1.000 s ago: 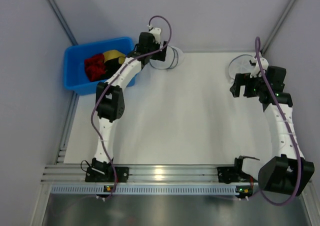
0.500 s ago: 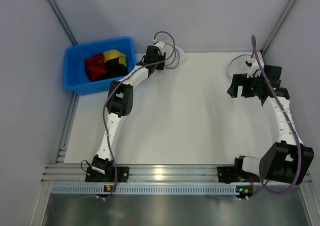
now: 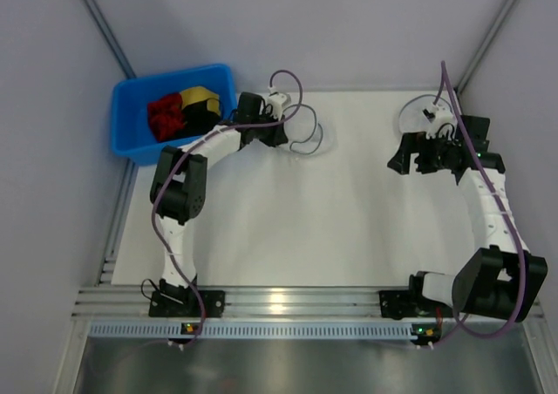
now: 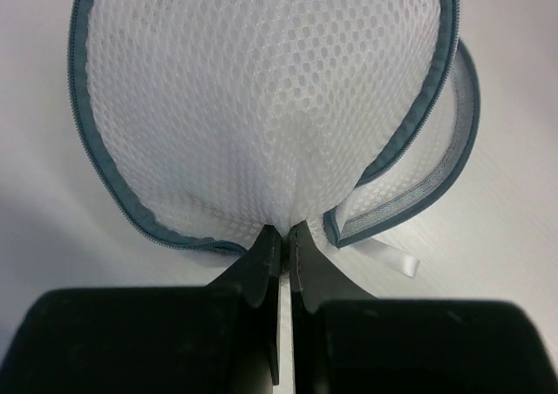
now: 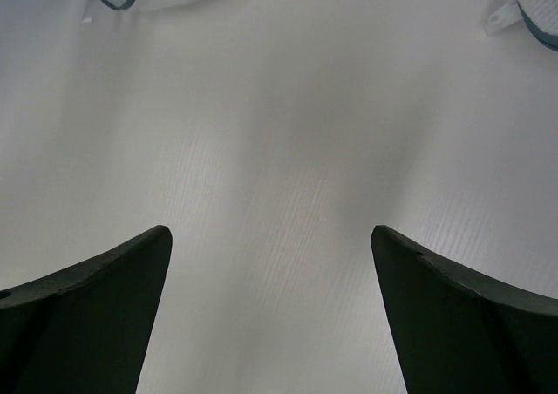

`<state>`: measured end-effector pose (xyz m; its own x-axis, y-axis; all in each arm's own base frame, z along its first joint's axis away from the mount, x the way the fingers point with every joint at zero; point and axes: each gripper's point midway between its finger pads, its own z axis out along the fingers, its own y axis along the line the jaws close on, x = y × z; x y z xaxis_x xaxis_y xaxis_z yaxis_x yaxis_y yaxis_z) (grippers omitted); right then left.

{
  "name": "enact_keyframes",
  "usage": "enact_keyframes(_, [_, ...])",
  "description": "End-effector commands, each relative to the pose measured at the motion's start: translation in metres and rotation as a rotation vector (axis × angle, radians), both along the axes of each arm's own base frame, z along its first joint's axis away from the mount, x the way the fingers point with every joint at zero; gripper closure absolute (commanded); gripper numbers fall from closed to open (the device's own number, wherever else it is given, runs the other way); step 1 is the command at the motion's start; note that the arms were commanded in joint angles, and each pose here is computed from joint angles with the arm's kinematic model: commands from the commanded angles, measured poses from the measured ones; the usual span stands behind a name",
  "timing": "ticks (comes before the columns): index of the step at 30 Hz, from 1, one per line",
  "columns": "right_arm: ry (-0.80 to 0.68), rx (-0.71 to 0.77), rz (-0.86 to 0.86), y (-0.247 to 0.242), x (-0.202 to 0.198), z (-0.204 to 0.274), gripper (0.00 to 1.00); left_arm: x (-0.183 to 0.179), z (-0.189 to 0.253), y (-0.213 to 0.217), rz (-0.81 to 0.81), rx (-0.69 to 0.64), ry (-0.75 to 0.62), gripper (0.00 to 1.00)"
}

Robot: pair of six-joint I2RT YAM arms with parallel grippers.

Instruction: Place the bra in the laundry bag and zip it closed

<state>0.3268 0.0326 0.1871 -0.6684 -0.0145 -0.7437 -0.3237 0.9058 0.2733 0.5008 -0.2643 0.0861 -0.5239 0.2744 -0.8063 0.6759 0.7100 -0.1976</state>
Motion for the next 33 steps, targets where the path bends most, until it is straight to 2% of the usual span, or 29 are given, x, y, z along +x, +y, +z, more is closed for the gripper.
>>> enact_keyframes(1, [-0.060,0.073,0.091,0.022,-0.005,0.027,0.04,-0.072,0.059,-0.025,-0.300,-0.121,-0.094,1.00])
enact_keyframes(6, [-0.059,0.162,0.141,0.050,-0.008,0.029,0.16,-0.141,0.060,-0.030,-0.406,-0.121,-0.085,1.00])
enact_keyframes(9, [-0.056,0.219,0.199,0.075,-0.006,0.030,0.19,-0.167,0.062,-0.040,-0.469,-0.111,-0.107,1.00])
enact_keyframes(17, [0.059,0.420,0.349,0.143,-0.013,0.032,0.19,-0.189,0.076,-0.061,-0.554,-0.111,-0.197,1.00])
enact_keyframes(23, [0.126,0.422,0.377,0.158,-0.012,0.017,0.23,-0.193,0.087,-0.071,-0.603,-0.102,-0.264,1.00])
enact_keyframes(26, [0.127,0.452,0.411,0.168,-0.014,0.022,0.38,-0.192,0.085,-0.074,-0.603,-0.082,-0.278,0.96])
enact_keyframes(27, [0.130,0.463,0.426,0.172,-0.015,0.024,0.53,-0.190,0.086,-0.075,-0.599,-0.081,-0.282,0.94])
enact_keyframes(28, [0.125,0.471,0.436,0.175,-0.016,0.027,0.62,-0.189,0.086,-0.075,-0.592,-0.084,-0.278,0.90])
enact_keyframes(29, [0.115,0.484,0.450,0.178,-0.016,0.031,0.79,-0.187,0.087,-0.075,-0.580,-0.084,-0.278,0.85])
enact_keyframes(30, [0.109,0.487,0.458,0.180,-0.016,0.032,0.87,-0.183,0.092,-0.076,-0.561,-0.090,-0.292,0.80])
enact_keyframes(32, [0.085,0.482,0.451,0.180,-0.014,0.036,1.00,-0.176,0.096,-0.074,-0.487,-0.093,-0.263,0.68])
enact_keyframes(33, [0.069,0.475,0.454,0.181,-0.013,0.039,1.00,-0.173,0.107,-0.072,-0.459,-0.108,-0.269,0.66])
